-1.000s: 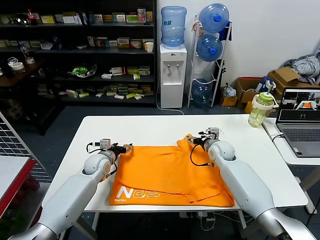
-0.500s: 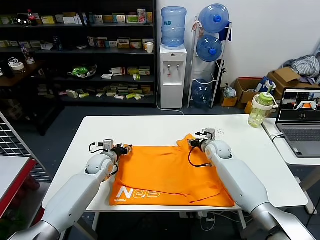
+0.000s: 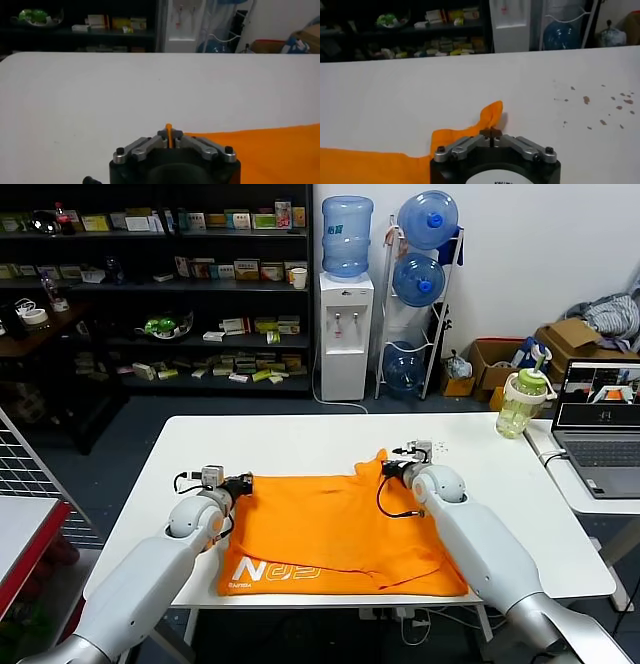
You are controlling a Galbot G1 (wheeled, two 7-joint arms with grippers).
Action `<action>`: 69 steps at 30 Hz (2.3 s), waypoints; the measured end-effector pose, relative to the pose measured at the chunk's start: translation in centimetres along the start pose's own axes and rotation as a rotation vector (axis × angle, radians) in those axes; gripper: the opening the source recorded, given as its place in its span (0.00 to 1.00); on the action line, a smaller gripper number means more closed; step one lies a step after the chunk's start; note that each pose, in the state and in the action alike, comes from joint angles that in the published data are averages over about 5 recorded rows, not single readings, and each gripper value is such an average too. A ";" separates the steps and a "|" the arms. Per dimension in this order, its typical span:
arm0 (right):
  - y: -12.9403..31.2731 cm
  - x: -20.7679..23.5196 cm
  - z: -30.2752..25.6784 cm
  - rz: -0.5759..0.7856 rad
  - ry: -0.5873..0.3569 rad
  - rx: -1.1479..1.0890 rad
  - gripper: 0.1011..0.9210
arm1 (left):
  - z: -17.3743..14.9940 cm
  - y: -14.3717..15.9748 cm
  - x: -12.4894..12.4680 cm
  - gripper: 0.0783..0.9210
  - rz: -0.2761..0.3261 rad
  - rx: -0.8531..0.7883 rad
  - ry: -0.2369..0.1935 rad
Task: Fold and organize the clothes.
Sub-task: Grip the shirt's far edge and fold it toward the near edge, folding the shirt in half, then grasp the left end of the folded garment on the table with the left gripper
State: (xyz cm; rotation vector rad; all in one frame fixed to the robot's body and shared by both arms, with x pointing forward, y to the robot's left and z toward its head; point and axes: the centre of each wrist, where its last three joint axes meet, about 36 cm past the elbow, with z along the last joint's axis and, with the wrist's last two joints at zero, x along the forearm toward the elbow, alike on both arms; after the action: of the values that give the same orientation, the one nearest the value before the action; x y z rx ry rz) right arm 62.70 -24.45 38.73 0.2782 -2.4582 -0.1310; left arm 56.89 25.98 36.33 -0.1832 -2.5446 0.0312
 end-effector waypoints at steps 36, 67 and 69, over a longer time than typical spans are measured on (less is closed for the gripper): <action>-2.2 24.3 9.1 0.009 0.012 -0.013 0.22 | 6.0 -2.9 17.8 0.17 0.053 -0.101 -0.075; -2.6 29.4 10.7 0.052 0.013 -0.020 0.88 | 13.1 -3.5 16.3 0.61 -0.018 -0.029 0.017; -2.6 29.4 10.8 0.053 0.013 -0.022 0.88 | 13.4 -3.6 16.2 0.55 -0.021 -0.025 0.016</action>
State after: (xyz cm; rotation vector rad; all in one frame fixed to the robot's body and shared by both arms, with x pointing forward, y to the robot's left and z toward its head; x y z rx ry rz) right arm 33.95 -33.50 47.53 0.2029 -2.4474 -0.1329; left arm 35.67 24.87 34.44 -0.1658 -2.5313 -0.0098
